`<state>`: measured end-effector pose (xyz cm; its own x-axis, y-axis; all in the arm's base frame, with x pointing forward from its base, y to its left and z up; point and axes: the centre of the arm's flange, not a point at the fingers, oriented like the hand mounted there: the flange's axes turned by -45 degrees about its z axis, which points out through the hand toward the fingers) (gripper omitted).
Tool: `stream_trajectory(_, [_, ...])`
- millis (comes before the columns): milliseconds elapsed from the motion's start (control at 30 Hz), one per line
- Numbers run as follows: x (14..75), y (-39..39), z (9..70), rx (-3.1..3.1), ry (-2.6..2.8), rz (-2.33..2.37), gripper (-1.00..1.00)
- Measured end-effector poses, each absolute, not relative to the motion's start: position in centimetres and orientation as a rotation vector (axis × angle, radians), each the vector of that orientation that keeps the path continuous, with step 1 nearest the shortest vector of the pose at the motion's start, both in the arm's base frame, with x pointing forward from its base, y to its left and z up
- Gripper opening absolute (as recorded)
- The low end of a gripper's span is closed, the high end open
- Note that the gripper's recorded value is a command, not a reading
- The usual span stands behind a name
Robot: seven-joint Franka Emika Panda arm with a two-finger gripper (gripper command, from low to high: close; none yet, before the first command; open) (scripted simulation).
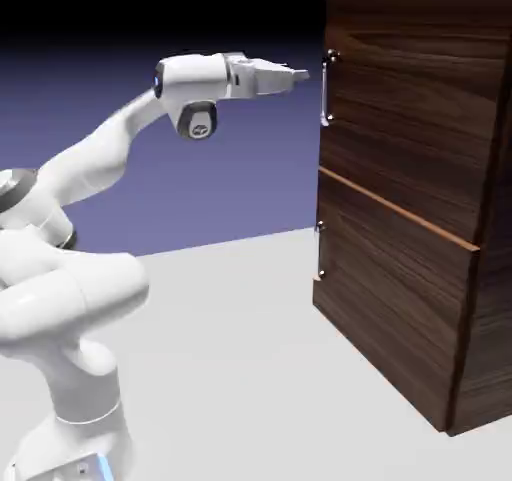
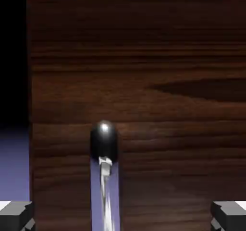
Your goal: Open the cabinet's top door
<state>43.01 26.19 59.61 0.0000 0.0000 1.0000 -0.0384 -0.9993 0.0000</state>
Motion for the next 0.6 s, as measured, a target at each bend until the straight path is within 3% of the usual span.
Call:
stream_trajectory(133, [46.9, 26.1, 59.6, 2.201, -0.042, 2.202, 0.0])
stream_trajectory(167, [48.0, 26.0, 59.6, 2.202, -0.042, 2.202, -1.0])
stream_trajectory(600, [36.8, 21.1, 59.6, 2.326, 0.262, 2.327, -1.0])
